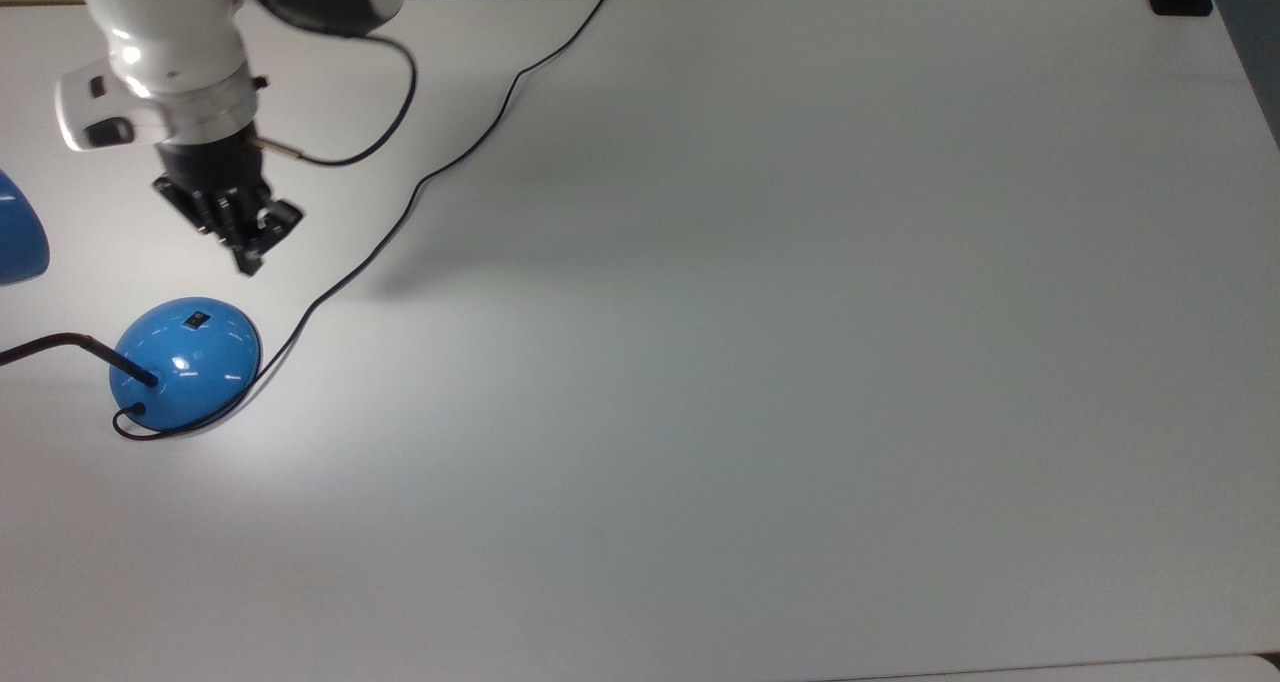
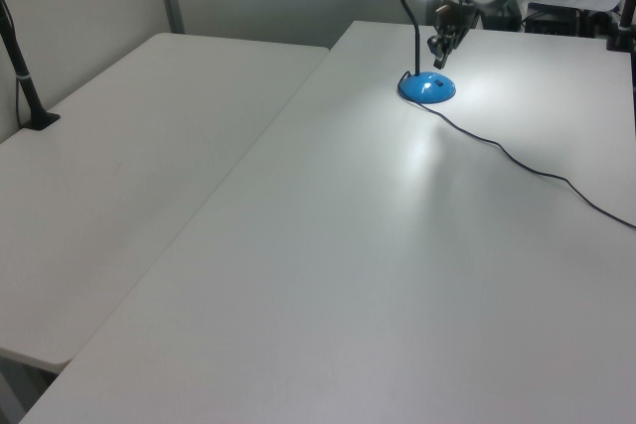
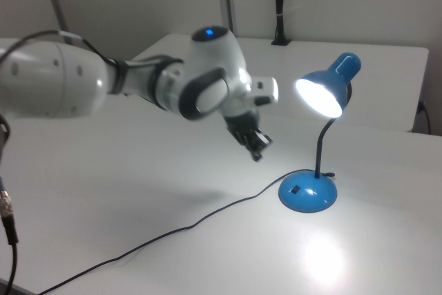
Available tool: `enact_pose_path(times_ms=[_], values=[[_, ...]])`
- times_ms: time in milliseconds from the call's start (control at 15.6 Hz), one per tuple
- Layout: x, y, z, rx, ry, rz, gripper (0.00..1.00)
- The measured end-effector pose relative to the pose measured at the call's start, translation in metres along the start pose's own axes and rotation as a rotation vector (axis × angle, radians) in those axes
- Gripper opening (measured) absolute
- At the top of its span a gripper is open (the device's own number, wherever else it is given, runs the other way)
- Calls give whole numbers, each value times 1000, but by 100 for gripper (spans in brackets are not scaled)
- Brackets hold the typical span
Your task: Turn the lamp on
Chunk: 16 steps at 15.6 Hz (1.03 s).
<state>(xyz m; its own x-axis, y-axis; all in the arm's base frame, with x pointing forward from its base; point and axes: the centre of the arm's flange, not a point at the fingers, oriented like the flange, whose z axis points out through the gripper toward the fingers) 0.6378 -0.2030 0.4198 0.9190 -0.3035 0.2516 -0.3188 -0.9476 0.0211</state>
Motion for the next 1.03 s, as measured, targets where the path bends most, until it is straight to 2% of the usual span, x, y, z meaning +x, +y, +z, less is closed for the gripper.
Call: enact_pose_path(times_ms=[192,513,770,962,1026], values=[[-14,-47,-46,19,-71,-72,1],[-49,-121,-117,22,-163,-202,5],[-67,-166,-168,17,-239,-287,5],[-76,-194,-189,21,-246,-339,7],[-79,-198,-194,22,-246,-347,11]])
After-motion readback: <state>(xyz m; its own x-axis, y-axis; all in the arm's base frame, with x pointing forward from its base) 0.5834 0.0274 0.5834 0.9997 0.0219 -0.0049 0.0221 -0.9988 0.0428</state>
